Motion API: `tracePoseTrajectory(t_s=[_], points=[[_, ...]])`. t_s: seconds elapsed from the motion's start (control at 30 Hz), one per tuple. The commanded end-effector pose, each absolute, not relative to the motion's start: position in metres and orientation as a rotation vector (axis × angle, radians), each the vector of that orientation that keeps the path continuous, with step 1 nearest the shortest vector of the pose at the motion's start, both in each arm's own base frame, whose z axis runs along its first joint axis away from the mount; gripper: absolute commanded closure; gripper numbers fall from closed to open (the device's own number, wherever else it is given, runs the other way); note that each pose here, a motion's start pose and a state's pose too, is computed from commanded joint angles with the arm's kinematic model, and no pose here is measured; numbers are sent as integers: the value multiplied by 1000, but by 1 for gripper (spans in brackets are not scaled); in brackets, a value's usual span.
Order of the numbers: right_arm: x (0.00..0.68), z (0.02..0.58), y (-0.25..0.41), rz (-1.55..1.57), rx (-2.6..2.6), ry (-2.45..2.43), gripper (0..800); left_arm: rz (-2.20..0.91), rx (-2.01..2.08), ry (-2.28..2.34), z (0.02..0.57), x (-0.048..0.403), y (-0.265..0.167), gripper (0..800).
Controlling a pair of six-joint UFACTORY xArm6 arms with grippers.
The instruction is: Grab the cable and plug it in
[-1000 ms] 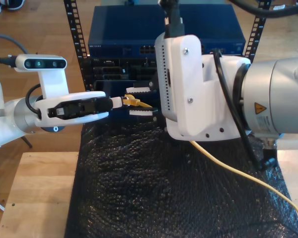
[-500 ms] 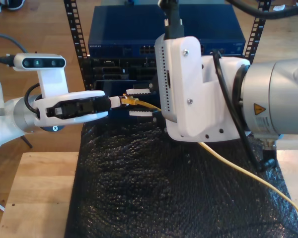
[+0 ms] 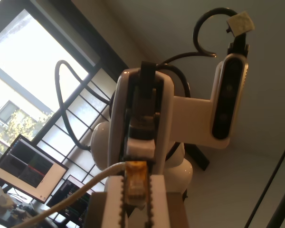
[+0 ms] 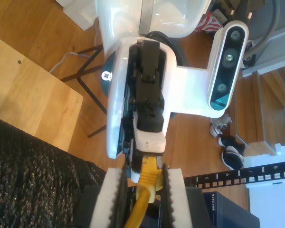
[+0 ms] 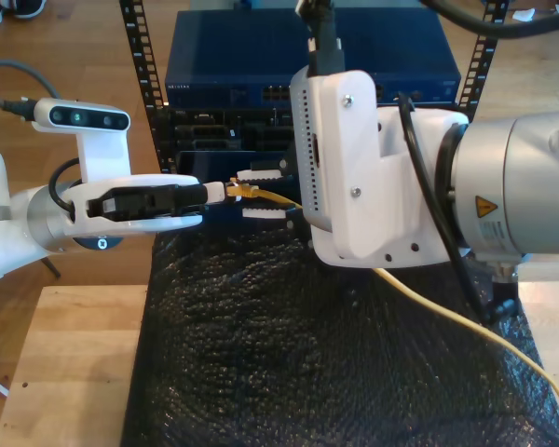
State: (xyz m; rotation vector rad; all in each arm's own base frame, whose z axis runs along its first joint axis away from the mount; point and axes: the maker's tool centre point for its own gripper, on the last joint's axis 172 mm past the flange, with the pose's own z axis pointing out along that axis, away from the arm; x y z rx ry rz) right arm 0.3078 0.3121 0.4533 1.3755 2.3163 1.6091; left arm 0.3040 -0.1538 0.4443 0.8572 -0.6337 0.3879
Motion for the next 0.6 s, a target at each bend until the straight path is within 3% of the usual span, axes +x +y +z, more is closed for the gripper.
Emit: tracePoseTrajectory(t_s=[0.2,0.43,0.6], points=[[308,453,312,1608,1376,2316,631,389,857,-634,444,304,-154,780],[309,452,312,1610,1384,2311,743,388,854,-635,445,303,-153,780],[312,451,310,1621,1396,2291,773,374,851,-640,445,301,-157,779]])
